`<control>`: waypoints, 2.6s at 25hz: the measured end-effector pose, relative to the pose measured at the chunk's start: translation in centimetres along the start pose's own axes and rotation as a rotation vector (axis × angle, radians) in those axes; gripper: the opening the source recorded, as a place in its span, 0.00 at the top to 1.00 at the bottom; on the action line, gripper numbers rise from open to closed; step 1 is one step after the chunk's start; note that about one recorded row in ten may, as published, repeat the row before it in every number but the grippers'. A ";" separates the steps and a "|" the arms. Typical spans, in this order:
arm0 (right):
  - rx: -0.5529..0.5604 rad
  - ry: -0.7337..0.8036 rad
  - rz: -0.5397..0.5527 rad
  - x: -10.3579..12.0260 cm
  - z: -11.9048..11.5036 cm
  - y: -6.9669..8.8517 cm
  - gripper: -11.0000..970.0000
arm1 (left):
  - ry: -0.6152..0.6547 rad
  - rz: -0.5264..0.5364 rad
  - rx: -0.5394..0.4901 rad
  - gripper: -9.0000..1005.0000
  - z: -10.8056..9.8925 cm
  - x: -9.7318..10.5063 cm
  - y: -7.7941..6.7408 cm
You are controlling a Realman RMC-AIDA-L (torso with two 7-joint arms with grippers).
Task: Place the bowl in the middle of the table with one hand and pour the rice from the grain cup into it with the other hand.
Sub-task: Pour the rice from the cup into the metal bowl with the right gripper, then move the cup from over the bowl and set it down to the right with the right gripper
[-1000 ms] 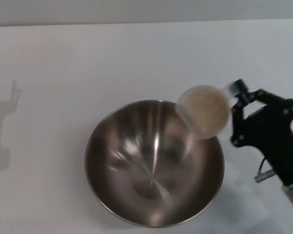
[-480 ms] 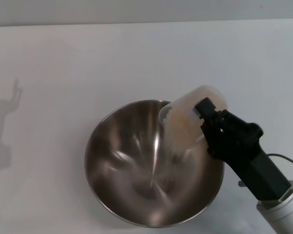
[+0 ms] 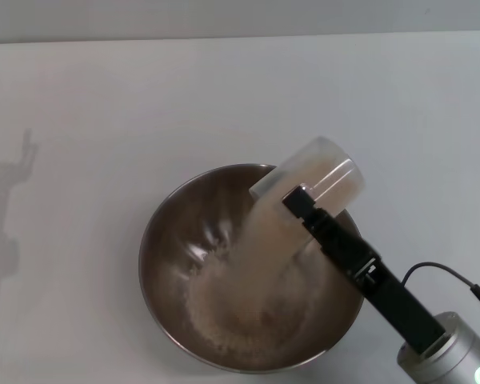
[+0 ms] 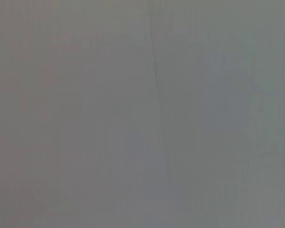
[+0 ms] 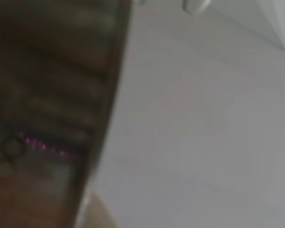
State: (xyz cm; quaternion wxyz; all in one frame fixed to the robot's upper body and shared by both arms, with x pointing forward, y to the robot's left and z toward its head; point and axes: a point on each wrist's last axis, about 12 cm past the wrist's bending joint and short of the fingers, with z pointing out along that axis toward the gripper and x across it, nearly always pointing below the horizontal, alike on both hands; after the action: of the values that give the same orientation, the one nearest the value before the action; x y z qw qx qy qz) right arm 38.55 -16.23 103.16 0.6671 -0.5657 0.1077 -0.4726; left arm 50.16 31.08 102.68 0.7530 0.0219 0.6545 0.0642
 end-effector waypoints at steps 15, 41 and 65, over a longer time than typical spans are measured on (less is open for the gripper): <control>-0.018 -0.083 -0.324 -1.6 0.7 0.0 0.98 | 0.000 -0.001 -0.003 0.18 -0.2 0.0 0.1; 0.125 0.057 0.451 -1.2 1.6 -2.6 0.98 | -0.001 0.001 -0.005 0.18 -0.2 0.0 0.2; 0.470 0.309 1.697 8.7 -3.3 0.6 0.98 | 0.003 0.001 0.007 0.18 -0.2 0.1 -0.1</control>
State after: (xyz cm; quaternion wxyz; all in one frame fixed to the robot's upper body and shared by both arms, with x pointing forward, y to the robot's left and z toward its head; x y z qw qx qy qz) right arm 41.24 -24.99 104.91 0.8689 -0.0744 0.4790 0.0996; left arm 50.00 30.99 102.57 0.7519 0.0247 0.6559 0.0622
